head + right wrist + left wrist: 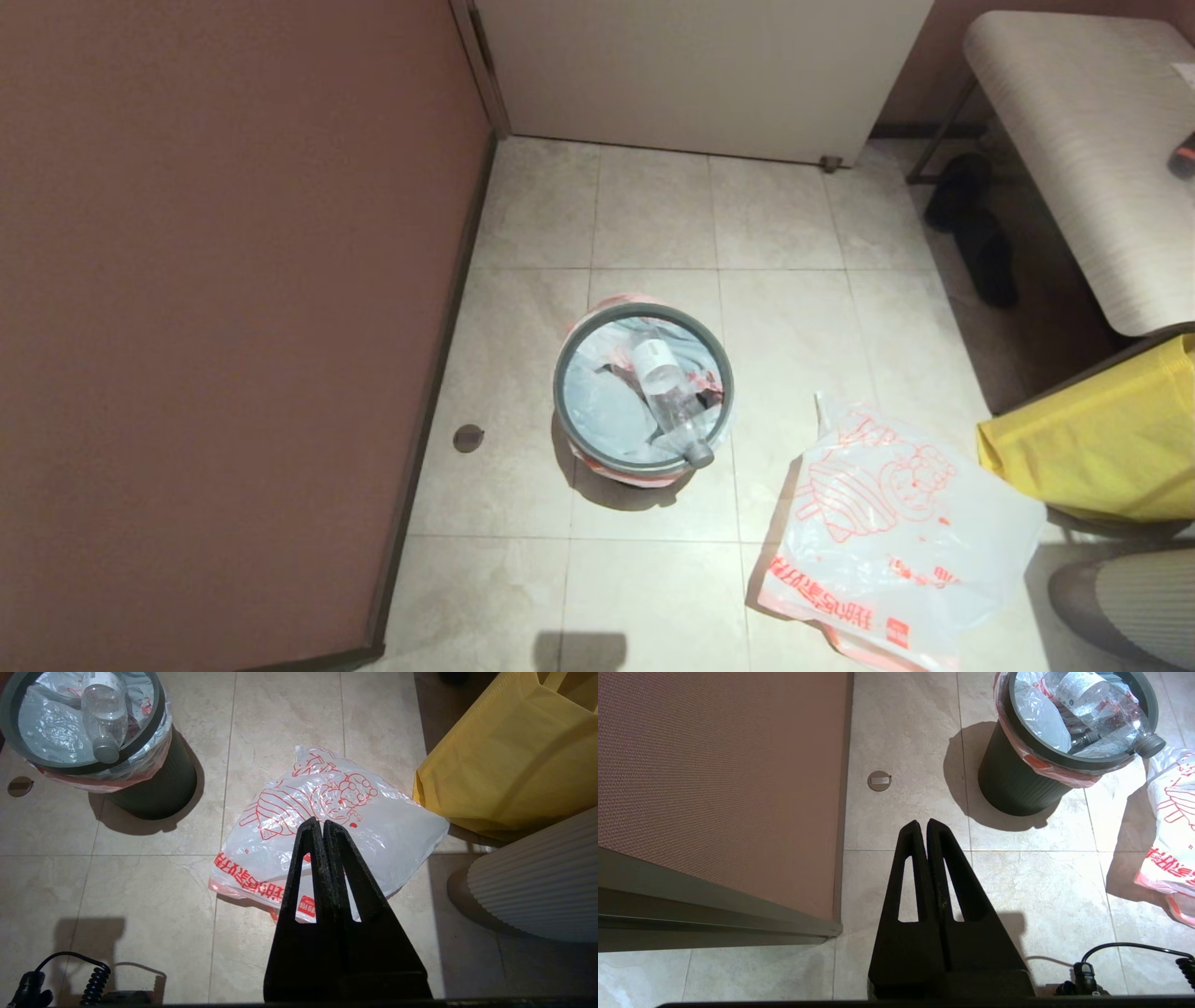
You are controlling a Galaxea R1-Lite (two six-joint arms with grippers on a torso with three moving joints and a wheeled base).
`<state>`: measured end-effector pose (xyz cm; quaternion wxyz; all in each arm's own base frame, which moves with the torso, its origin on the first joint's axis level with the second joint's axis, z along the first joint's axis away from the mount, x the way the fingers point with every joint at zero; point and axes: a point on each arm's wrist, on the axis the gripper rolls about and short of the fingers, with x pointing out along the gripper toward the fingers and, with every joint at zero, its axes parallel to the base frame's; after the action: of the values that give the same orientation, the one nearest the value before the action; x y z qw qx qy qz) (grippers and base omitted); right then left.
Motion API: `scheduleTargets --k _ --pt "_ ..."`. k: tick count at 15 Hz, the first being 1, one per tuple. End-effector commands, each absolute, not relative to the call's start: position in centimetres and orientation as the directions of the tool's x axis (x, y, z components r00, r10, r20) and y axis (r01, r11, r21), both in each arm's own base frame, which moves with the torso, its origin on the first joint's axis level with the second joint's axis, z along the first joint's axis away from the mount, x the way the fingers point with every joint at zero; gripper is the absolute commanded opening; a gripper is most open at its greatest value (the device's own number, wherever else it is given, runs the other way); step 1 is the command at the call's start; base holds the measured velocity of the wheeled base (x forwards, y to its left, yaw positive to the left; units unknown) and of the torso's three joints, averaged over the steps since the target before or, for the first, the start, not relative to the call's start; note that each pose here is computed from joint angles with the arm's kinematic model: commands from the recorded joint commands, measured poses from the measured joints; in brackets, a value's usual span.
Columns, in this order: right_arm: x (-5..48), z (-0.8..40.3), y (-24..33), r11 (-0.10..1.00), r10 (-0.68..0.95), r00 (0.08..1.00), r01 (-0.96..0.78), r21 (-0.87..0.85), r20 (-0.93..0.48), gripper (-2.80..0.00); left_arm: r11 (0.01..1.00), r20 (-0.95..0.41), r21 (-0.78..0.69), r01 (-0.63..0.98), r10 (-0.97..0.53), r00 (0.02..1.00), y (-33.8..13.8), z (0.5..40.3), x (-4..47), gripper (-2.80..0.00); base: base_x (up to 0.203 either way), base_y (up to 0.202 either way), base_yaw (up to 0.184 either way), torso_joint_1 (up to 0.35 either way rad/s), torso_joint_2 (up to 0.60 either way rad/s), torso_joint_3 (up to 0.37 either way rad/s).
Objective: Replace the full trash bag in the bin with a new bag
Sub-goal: Place the trash can ring on the floor
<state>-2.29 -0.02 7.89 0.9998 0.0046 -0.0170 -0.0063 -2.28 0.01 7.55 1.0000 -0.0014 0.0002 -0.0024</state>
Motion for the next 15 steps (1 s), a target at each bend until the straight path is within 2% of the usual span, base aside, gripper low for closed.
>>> scheduleTargets --k 1,15 --pt "-2.29 7.89 -0.02 1.000 -0.012 0.999 0.012 0.010 0.034 -2.80 1.000 0.000 -0.003 0.005 -0.005 1.000 0.01 7.55 -2.28 -2.80 0.000 0.000 0.000 0.000 0.00 0.000" --pt "-2.29 7.89 -0.02 1.000 -0.013 0.999 0.013 0.010 0.034 -2.80 1.000 0.000 -0.003 0.005 -0.005 1.000 0.01 7.55 -2.28 -2.80 0.000 0.000 0.000 0.000 0.00 0.000"
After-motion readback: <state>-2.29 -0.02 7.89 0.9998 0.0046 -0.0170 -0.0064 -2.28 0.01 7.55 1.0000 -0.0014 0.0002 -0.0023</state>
